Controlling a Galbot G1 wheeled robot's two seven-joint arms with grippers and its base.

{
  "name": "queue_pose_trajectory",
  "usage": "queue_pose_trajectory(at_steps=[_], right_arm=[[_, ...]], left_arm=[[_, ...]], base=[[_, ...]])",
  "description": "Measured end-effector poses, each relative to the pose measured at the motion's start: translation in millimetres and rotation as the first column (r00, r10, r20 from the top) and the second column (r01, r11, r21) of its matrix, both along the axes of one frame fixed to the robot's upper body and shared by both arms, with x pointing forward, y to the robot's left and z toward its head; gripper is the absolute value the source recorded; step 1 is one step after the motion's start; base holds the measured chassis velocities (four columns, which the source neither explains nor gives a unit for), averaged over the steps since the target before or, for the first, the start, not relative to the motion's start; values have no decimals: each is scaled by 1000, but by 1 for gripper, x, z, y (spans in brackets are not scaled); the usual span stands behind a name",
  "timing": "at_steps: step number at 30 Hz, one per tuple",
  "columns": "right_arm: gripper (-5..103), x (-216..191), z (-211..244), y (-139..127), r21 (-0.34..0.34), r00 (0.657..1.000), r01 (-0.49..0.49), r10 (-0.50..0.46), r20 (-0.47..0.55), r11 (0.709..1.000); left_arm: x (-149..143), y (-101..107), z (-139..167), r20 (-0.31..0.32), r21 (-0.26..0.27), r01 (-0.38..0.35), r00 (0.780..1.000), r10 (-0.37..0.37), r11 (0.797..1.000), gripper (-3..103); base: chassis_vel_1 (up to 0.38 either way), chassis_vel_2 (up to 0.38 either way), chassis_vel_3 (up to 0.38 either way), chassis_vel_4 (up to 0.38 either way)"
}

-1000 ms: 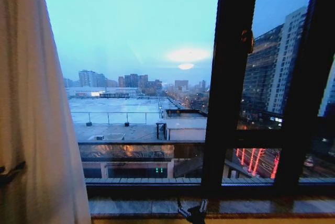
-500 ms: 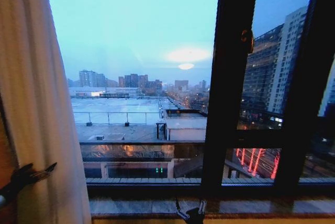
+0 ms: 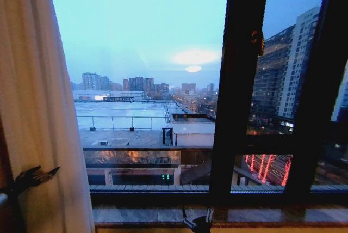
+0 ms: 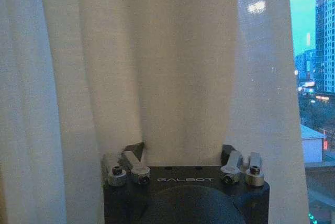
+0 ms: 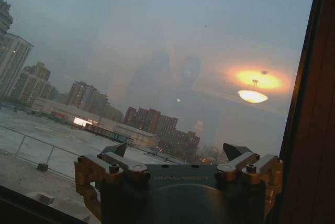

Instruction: Open the curtains by pulling them apart, changing their state from closed to fully open.

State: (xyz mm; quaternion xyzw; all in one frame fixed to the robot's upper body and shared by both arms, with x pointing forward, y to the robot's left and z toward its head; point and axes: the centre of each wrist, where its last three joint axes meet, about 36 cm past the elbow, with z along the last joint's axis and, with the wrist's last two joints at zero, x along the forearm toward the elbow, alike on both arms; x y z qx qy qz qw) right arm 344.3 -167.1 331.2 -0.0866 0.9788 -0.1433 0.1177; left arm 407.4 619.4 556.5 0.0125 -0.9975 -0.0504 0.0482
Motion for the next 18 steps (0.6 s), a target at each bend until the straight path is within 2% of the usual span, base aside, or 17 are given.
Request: queue_pose_trajectory(at_steps=[3,4,6,9,13,15,18], right_arm=[[100,-2,0,0,-1,1000,-1,1,-2,1000],[100,-2,0,0,-1,1000,-1,1,-2,1000],[100,-3,0,1,0,1000,-3,3,-2,1000],[100,-4,1,1,0,1000,-3,3,0,1000],[100,-4,4,1,4,1000,-5,5,8,1000],[100,-4,4,1,4,1000,-5,5,9,1000],[100,-5,6,2,-1,1000,-5,5,14,1000]], left_arm=[[0,1,-1,-2,0,-18,1000,18,1000,60],[0,1,-1,-2,0,-18,1000,18,1000,60],[0,2,-1,0,1,-28,1000,28,1000,49],[0,3,-1,1,1,-38,999,38,999,44],[-2,4,-1,8,1,-70,998,70,998,22],[-2,4,-1,7,1,-71,997,71,997,22],[-4,3,-1,8,2,-70,997,70,998,6]], base=[[0,0,0,0],[0,0,0,0],[0,0,0,0],[0,0,0,0],[0,0,0,0],[0,0,0,0],[0,0,0,0]])
